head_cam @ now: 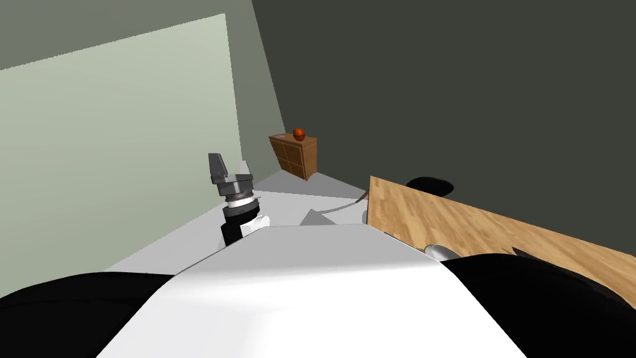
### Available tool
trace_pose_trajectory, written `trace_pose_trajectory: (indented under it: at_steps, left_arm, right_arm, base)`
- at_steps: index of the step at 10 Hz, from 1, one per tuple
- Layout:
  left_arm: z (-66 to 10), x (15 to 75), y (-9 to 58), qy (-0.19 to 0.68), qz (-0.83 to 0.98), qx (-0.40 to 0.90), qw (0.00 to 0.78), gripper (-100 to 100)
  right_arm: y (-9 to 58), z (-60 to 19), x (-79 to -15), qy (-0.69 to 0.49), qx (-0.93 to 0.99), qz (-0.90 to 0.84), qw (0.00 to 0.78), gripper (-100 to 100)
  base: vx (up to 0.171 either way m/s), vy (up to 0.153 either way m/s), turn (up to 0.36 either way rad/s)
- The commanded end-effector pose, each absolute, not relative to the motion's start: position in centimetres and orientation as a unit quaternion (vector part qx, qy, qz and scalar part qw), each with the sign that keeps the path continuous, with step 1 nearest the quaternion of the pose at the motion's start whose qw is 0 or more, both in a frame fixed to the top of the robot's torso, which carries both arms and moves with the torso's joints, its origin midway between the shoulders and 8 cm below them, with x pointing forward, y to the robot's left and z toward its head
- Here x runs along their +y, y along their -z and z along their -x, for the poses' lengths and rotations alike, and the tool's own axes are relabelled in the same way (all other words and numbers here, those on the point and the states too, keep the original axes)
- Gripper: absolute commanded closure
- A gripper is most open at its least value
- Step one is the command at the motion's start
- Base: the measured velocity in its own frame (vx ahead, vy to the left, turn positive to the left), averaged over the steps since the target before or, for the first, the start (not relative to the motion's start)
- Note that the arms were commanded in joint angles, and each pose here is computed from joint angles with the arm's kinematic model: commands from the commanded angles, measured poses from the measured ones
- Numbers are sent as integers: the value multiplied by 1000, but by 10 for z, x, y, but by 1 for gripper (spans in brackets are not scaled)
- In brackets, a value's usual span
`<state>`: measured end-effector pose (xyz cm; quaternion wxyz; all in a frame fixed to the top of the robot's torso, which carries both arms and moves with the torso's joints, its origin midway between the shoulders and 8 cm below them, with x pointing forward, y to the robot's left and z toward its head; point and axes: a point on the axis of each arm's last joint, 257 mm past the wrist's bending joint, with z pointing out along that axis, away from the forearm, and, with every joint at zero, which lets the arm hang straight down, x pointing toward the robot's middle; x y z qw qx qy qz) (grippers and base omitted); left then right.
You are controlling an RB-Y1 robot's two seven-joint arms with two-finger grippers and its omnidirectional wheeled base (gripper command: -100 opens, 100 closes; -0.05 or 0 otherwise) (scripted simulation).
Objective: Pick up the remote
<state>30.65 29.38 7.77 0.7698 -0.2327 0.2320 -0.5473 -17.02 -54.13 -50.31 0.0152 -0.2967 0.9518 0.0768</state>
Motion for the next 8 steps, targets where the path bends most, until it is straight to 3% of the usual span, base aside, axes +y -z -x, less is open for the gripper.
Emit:
trace_pose_trajectory:
  at_steps: [1,6,8]
  left_arm:
    - [-306,294,-78,547,233,232,770,0]
    - [-306,294,-78,547,233,232,770,0]
    - [-307,294,-78,547,233,232,770,0]
  right_arm:
    - [495,173,-565,-59,948,312,2,-100]
    - [482,173,-600,-30,941,335,-15,-100]
    - [479,171,-612,-20,938,344,-20,-100]
  base:
    - [120,-16,180]
    - [98,-17,112]
    - [166,-14,193]
